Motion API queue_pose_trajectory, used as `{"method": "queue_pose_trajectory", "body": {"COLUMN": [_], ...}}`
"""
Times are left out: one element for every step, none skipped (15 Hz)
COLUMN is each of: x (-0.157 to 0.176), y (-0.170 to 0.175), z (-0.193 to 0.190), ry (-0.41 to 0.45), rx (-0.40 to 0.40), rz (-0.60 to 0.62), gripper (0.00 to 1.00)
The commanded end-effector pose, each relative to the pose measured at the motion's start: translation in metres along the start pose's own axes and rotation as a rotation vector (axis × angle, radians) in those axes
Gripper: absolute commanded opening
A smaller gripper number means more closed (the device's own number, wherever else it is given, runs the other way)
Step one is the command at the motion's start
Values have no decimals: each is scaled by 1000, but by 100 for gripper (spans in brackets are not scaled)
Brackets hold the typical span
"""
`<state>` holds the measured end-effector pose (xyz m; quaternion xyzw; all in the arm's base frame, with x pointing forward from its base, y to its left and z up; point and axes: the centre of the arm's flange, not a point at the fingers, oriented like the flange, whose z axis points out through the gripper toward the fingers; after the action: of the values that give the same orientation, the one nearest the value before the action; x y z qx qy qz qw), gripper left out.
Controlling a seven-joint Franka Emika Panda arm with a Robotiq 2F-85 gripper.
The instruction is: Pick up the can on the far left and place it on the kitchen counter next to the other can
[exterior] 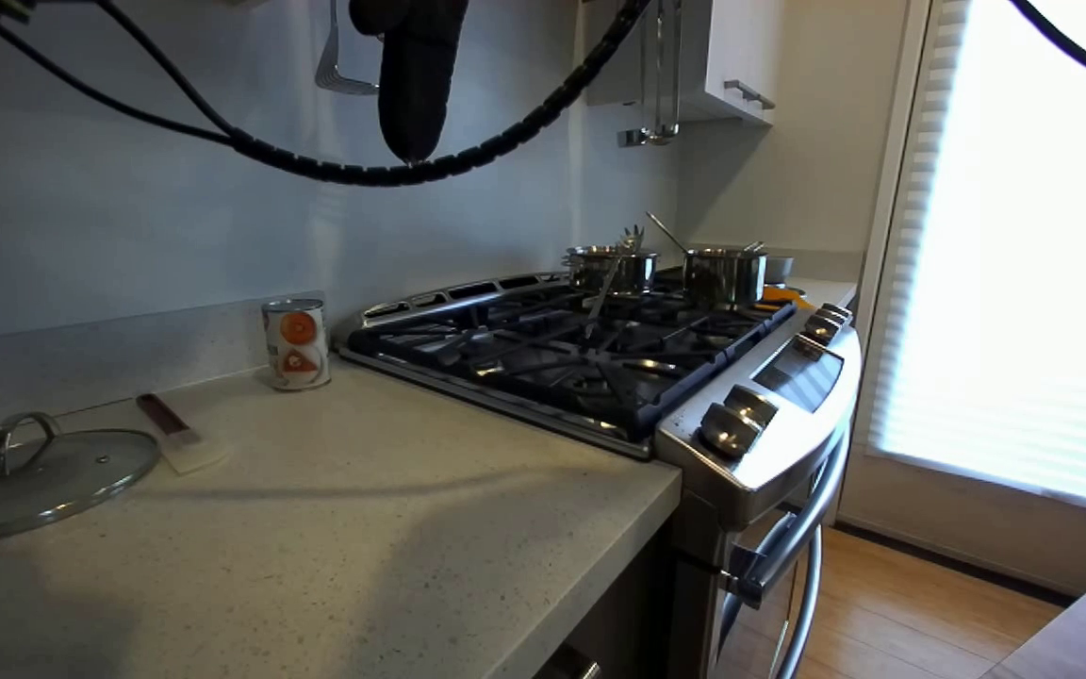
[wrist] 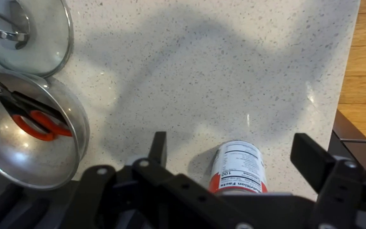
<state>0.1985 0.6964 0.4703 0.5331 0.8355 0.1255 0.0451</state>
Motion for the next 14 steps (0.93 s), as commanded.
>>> {"method": "queue_pose_trajectory", "body": {"x": [18,21,25,29,33,37,39,42,46,49,53,56,61,64], "y": [-1,-3,-4,-5,-4,-3,0,2,4,8,12,15,17,18], "z": [17,21,25,29,35,38,44,47,51,55,59,63,66,69], "ry": [27,33,40,56,54,55,59,63,65,77,91,114,144,170], "rx": [63,79,89,95,92,84,78,67,56,46,37,36,35,50], "rz": [-44,-58,-70,-94,-111,-132,-143,-159,-178,-189,-200,-216,-230,-235], "gripper": [100,100,100,100,100,100,100,100,100,100,100,100,100,100]}}
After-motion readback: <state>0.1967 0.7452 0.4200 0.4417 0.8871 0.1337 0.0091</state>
